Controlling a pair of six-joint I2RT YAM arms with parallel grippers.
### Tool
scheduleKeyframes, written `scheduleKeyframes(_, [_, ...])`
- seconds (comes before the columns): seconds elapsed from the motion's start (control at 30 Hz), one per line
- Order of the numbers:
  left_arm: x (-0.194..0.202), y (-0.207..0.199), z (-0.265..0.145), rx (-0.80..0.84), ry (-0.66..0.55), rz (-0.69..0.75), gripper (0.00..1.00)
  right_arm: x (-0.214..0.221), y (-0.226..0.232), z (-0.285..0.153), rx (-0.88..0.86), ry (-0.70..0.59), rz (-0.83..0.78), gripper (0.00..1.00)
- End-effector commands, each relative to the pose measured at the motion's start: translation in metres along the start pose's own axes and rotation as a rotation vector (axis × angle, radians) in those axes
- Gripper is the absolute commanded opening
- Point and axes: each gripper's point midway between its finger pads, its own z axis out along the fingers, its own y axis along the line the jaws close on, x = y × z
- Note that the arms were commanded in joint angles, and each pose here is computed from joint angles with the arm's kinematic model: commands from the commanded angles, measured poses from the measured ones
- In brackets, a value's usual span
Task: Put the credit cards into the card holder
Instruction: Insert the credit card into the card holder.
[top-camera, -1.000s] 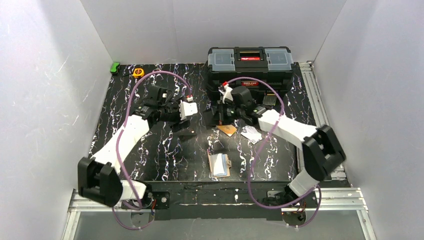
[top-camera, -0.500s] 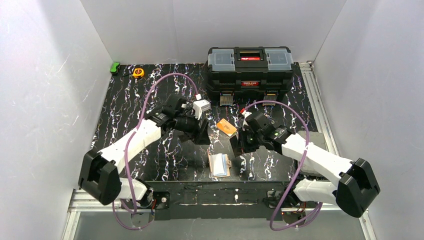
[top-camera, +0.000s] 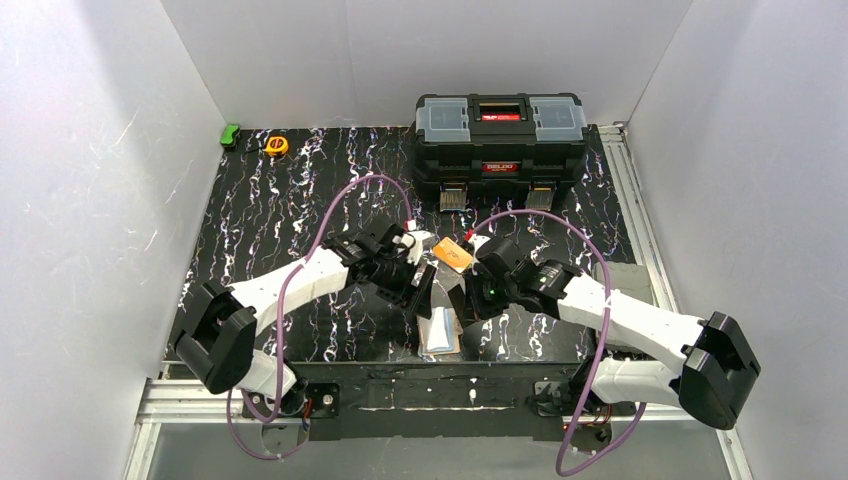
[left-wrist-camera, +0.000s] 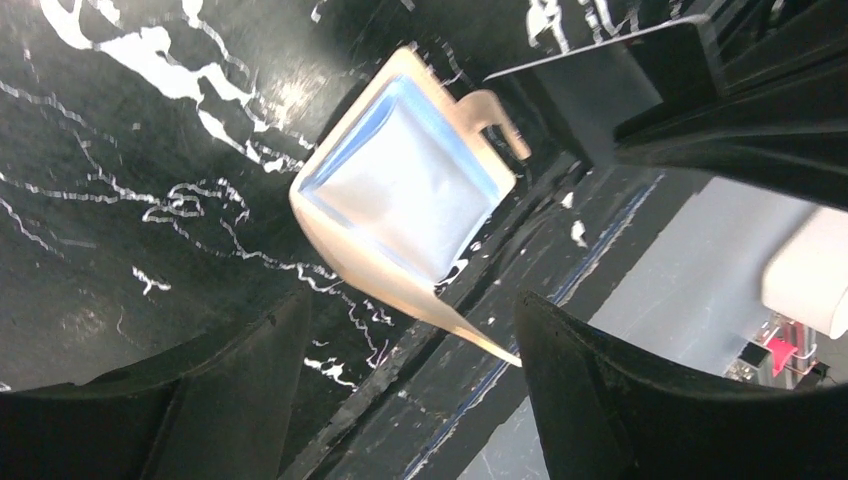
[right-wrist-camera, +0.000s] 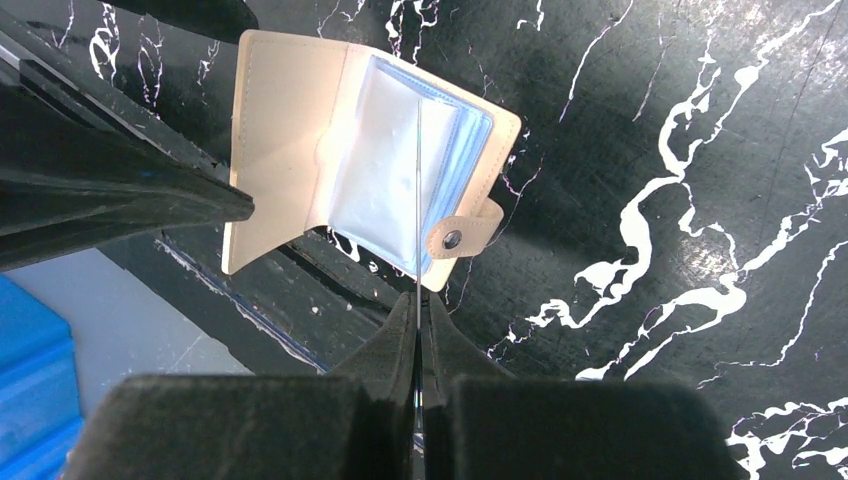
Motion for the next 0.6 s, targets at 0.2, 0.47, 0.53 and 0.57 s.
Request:
scheduleKeyframes(0.2, [0.036, 0.017, 0.007, -0.106, 0.070, 0.006, 0.56, 0.005, 0.001, 0.001, -0.010, -0.005, -0.007, 0.01])
scheduleKeyframes(0.47, [0.042, 0.021, 0.002, -0.129, 0.050, -0.015, 0.31, 0.027, 0.017, 0.003, -0.125, 0.113, -0.055, 0.01])
scheduleKeyframes(0.53, [0.044, 0.021, 0.001, -0.128, 0.044, -0.017, 0.29, 0.035, 0.017, 0.005, -0.136, 0.150, -0.054, 0.01])
scheduleKeyframes(0.57, [0.045, 0.021, 0.001, -0.127, 0.042, -0.016, 0.28, 0.038, 0.017, 0.006, -0.148, 0.165, -0.052, 0.01])
